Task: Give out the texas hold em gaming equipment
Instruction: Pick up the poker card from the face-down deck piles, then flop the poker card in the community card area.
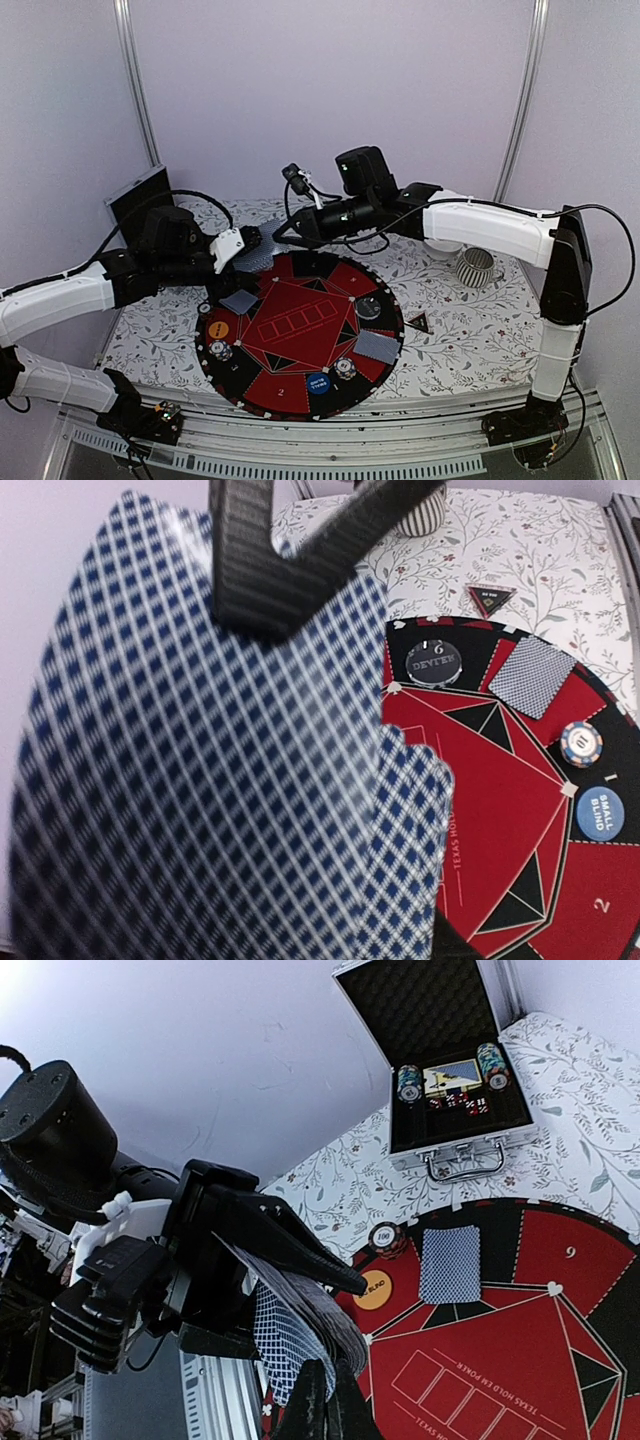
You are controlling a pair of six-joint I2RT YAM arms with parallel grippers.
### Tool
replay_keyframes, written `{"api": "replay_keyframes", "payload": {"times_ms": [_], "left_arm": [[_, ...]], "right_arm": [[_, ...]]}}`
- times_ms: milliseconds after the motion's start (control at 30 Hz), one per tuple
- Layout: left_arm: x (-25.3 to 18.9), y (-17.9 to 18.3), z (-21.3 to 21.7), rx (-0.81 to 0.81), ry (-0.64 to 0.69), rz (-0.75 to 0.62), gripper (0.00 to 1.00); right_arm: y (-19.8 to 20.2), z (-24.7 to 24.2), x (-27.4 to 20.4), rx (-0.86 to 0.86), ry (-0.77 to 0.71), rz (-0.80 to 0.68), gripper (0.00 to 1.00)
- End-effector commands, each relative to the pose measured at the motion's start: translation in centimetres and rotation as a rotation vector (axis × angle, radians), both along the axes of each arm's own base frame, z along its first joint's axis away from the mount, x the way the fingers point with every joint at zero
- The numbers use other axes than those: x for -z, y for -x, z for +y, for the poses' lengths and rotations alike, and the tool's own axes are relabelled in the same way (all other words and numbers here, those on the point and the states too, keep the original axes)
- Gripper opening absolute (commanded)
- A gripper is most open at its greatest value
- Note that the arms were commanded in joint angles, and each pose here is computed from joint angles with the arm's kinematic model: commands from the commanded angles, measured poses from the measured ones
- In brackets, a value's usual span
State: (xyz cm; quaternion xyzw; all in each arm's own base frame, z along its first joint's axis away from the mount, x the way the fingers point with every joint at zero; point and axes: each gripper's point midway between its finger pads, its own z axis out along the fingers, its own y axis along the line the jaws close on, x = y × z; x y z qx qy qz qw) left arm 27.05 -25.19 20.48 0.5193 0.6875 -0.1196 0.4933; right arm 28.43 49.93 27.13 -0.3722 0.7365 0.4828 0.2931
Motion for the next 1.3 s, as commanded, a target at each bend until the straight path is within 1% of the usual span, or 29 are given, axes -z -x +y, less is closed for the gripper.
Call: {"api": "replay_keyframes", "payload": {"times_ms": [0, 300, 367, 433, 500, 533, 633, 767, 833, 933, 1000, 1033, 1133, 1167, 1267], "left_arm": [[-0.5, -0.5, -0.4, -0.022, 0.020, 0.001, 0.44], [-1.7, -2.2, 0.7, -0.120, 0.061, 0.015, 0.43], [-2.1, -3.1, 1.5, -0.173, 0.066, 0.011, 0.43], [-2.4, -4.3, 2.7, -0.247, 0.068, 0.007, 0.43], [-2.9, -5.6, 4.2, -0.327, 0.073, -0.003, 0.43], [-3.2, -6.1, 4.9, -0.362, 0.079, -0.011, 0.43], [-3.9, -7.3, 6.9, -0.452, 0.097, -0.037, 0.42], [-4.5, -8.0, 8.4, -0.519, 0.111, -0.062, 0.43], [-4.7, -8.2, 8.7, -0.527, 0.117, -0.066, 0.42], [-4.9, -8.2, 8.9, -0.534, 0.123, -0.072, 0.42], [-5.1, -8.3, 9.2, -0.546, 0.123, -0.080, 0.43], [-5.2, -8.3, 9.4, -0.549, 0.126, -0.084, 0.43], [-5.5, -8.3, 9.5, -0.551, 0.135, -0.087, 0.42], [-5.5, -8.3, 9.5, -0.550, 0.137, -0.086, 0.43], [-5.7, -8.2, 9.6, -0.548, 0.143, -0.089, 0.42]], "right_arm": [[-0.9, -1.8, -1.9, 0.063, 0.012, -0.073, 0.02], [-1.7, -4.2, -5.7, 0.085, -0.018, -0.148, 0.02], [-3.0, -5.4, -6.4, 0.137, 0.003, -0.198, 0.02], [-5.1, -6.9, -6.2, 0.244, 0.065, -0.268, 0.02], [-7.3, -8.0, -5.4, 0.339, 0.155, -0.364, 0.02], [-8.1, -8.2, -4.8, 0.353, 0.201, -0.411, 0.02], [-9.3, -7.5, -2.3, 0.351, 0.292, -0.478, 0.02], [-9.2, -4.8, 1.2, 0.308, 0.366, -0.519, 0.02], [-8.7, -3.1, 2.6, 0.252, 0.384, -0.543, 0.02], [-8.2, -1.4, 3.7, 0.218, 0.348, -0.464, 0.02], [-7.7, -0.4, 4.9, 0.224, 0.374, -0.475, 0.02], [-7.1, 0.2, 5.7, 0.217, 0.404, -0.506, 0.02], [-5.3, 2.0, 9.0, 0.137, 0.548, -0.702, 0.02], [-5.0, 2.4, 10.2, 0.091, 0.605, -0.791, 0.02], [-3.4, 4.2, 13.5, -0.018, 0.724, -0.981, 0.02]]}}
